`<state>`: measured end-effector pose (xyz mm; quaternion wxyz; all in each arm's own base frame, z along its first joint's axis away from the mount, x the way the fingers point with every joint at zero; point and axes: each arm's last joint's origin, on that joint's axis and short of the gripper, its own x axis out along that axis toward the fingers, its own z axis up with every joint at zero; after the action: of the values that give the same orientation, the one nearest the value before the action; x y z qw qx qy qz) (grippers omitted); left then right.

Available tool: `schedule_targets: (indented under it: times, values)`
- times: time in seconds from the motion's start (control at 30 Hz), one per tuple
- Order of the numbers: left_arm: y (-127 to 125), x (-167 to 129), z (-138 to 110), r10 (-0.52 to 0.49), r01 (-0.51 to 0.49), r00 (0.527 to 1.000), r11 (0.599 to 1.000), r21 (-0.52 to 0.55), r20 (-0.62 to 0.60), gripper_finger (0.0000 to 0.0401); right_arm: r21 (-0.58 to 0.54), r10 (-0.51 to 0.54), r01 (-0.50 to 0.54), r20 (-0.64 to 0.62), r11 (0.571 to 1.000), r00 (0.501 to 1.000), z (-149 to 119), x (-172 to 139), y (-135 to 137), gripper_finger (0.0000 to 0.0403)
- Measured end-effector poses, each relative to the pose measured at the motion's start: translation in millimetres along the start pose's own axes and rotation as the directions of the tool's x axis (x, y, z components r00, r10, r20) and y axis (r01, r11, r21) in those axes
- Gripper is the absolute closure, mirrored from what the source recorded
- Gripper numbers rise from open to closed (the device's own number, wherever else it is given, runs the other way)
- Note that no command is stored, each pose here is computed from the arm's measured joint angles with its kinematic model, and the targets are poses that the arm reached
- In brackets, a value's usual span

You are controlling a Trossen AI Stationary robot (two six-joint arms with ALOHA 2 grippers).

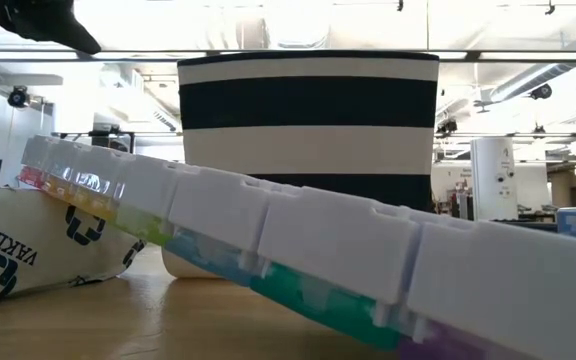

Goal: Pick & place medical supplies in basket/bin
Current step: Put the white pill bottle into the bin

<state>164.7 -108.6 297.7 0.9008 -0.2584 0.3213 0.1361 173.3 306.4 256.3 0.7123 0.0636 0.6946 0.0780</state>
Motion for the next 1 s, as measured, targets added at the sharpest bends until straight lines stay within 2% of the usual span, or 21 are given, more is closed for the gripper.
schedule_targets:
  times: [0.27,0.4,0.53,0.73,1.0]
  values:
    - [0,0,0,-0.001,0.001,1.0,1.0,-0.023,-0.002,0.0077,0.054,0.006,-0.004,-0.043,0.999,0.999,5,41,15,0.0034]
    - [0,0,0,-0.001,0.001,1.0,0.999,-0.041,-0.002,0.0077,0.091,-0.085,0.096,-0.122,0.991,0.989,1,66,15,0.0034]
    - [0,0,0,-0.002,0.002,1.0,0.999,-0.044,-0.001,0.0077,0.118,-0.188,0.216,-0.213,0.969,0.959,-2,82,8,0.0034]
    - [0,0,0,-0.004,0.004,1.0,0.999,-0.045,0.0,0.0077,0.025,-0.241,0.254,-0.244,0.967,0.939,-2,96,5,0.0035]
    - [0,0,0,-0.004,0.004,1.0,0.999,-0.045,0.0,0.0077,-0.048,-0.284,0.28,-0.188,0.959,0.94,1,103,3,0.0035]
